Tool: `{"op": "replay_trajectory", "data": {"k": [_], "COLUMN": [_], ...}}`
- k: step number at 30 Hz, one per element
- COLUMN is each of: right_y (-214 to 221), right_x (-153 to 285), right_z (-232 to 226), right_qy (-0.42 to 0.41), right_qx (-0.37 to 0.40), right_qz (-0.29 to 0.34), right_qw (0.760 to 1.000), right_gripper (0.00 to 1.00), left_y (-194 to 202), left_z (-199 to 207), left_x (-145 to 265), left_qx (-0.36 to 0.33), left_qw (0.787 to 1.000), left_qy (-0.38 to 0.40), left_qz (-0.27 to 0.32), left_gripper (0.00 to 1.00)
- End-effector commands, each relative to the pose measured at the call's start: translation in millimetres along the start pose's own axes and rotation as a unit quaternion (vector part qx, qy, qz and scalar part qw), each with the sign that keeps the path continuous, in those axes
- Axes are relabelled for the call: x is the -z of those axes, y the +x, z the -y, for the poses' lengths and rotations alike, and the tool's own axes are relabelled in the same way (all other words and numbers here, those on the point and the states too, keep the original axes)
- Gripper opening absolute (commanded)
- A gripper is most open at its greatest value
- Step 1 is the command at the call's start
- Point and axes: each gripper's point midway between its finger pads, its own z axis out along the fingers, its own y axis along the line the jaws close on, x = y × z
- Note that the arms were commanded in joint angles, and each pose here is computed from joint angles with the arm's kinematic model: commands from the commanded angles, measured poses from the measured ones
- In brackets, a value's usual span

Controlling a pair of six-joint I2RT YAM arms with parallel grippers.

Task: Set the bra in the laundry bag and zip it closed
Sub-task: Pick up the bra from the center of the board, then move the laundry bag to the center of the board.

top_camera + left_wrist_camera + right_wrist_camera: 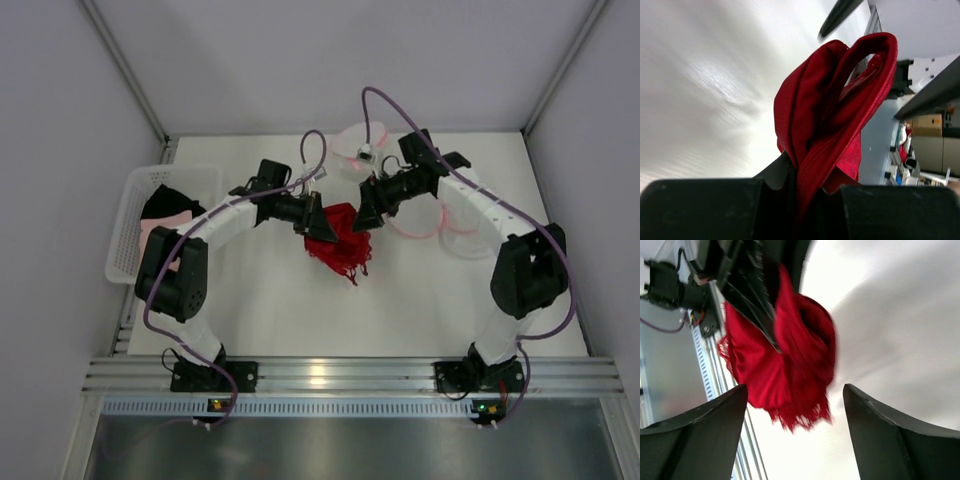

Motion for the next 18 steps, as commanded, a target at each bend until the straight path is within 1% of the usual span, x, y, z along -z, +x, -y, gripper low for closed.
{"op": "replay_trajectory", "data": {"k": [1,2,4,5,7,8,10,11,13,14,15,16,17,18], "right_y": [-43,-46,-50,-47,-44,-37,-30,-22,-11,-4,8,14,28,35], "right_x": [67,86,109,129,151,170,190,213,232,247,263,271,282,287], "right_z": [6,18,32,51,67,81,94,108,119,127,135,140,148,152], "right_qy": [0.063,0.094,0.137,0.193,0.248,0.290,0.330,0.381,0.429,0.471,0.498,0.514,0.534,0.541], "right_qx": [0.012,0.003,-0.008,-0.022,-0.034,-0.049,-0.062,-0.075,-0.086,-0.085,-0.096,-0.099,-0.109,-0.114], "right_qz": [0.076,0.090,0.102,0.107,0.108,0.109,0.113,0.113,0.104,0.090,0.082,0.073,0.052,0.043], "right_qw": [0.995,0.992,0.985,0.975,0.962,0.949,0.935,0.915,0.893,0.874,0.858,0.849,0.837,0.832], "right_gripper": [0.79,0.79,0.79,0.79,0.78,0.77,0.73,0.69,0.63,0.58,0.57,0.56,0.56,0.56], "left_y": [-37,-42,-46,-52,-58,-61,-65,-66,-68,-68,-70,-68,-68,-69], "left_z": [25,26,32,33,41,40,45,45,46,44,47,46,45,46], "left_x": [21,24,29,32,37,40,46,49,53,56,60,61,64,68], "left_qx": [-0.030,-0.036,-0.034,-0.042,-0.052,-0.054,-0.062,-0.064,-0.064,-0.062,-0.066,-0.065,-0.065,-0.065], "left_qw": [0.997,0.996,0.994,0.993,0.991,0.989,0.988,0.987,0.985,0.984,0.983,0.982,0.982,0.981], "left_qy": [-0.012,-0.019,-0.021,-0.025,-0.025,-0.031,-0.033,-0.035,-0.042,-0.047,-0.050,-0.052,-0.055,-0.057], "left_qz": [0.070,0.082,0.098,0.111,0.124,0.131,0.140,0.144,0.153,0.158,0.165,0.167,0.171,0.177], "left_gripper": [0.00,0.00,0.00,0.00,0.00,0.00,0.00,0.00,0.00,0.00,0.00,0.00,0.00,0.00]}}
